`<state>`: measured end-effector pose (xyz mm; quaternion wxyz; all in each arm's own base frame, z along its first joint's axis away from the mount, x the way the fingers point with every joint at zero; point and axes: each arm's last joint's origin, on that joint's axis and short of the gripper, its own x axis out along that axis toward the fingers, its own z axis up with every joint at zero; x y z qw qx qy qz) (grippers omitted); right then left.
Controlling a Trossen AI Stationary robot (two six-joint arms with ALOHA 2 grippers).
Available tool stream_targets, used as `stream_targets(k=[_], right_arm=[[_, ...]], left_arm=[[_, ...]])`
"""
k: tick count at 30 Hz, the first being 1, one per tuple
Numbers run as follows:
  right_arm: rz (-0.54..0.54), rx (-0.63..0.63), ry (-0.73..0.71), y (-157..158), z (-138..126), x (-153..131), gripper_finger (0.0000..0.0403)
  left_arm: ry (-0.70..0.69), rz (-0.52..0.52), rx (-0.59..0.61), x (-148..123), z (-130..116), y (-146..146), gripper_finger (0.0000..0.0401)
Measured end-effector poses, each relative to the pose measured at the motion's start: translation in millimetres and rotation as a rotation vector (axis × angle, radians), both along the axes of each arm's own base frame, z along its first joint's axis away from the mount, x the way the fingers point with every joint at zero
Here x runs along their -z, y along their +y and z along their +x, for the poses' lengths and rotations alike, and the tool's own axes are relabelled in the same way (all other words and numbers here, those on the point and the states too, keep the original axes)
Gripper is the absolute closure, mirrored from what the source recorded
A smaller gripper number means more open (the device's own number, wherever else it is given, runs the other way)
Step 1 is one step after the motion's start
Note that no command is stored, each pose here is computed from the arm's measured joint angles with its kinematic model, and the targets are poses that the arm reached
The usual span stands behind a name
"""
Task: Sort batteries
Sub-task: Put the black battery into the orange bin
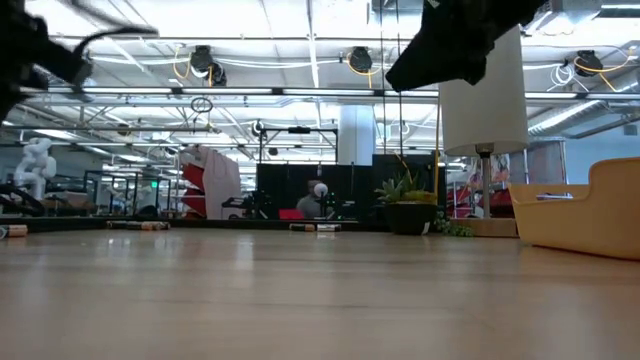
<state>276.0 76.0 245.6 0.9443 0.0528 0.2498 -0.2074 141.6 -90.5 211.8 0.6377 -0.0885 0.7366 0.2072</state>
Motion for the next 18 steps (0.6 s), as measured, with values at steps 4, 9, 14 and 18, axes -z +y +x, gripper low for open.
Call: stream_targets(k=[4, 9, 14, 18], right_arm=[[0.029, 0.018, -0.013, 0, 0, 0, 0.0271], [0.072, 0.007, -0.021, 4, -1, 0, 0.0271], [0.08, 0.001, -0.031, 7, -2, -1, 0.0271], [0.093, 0.002, -0.037, 9, -2, -1, 0.0271]], left_arm=[[0.055, 0.049, -0.027, 20, -5, 6, 0.0217], [0.043, 0.051, -0.087, 28, 1, 7, 0.0221], [-0.06, -0.009, -0.144, 38, 12, 9, 0.0221], [-0.015, 0.013, -0.124, 44, 13, 16, 0.0221]])
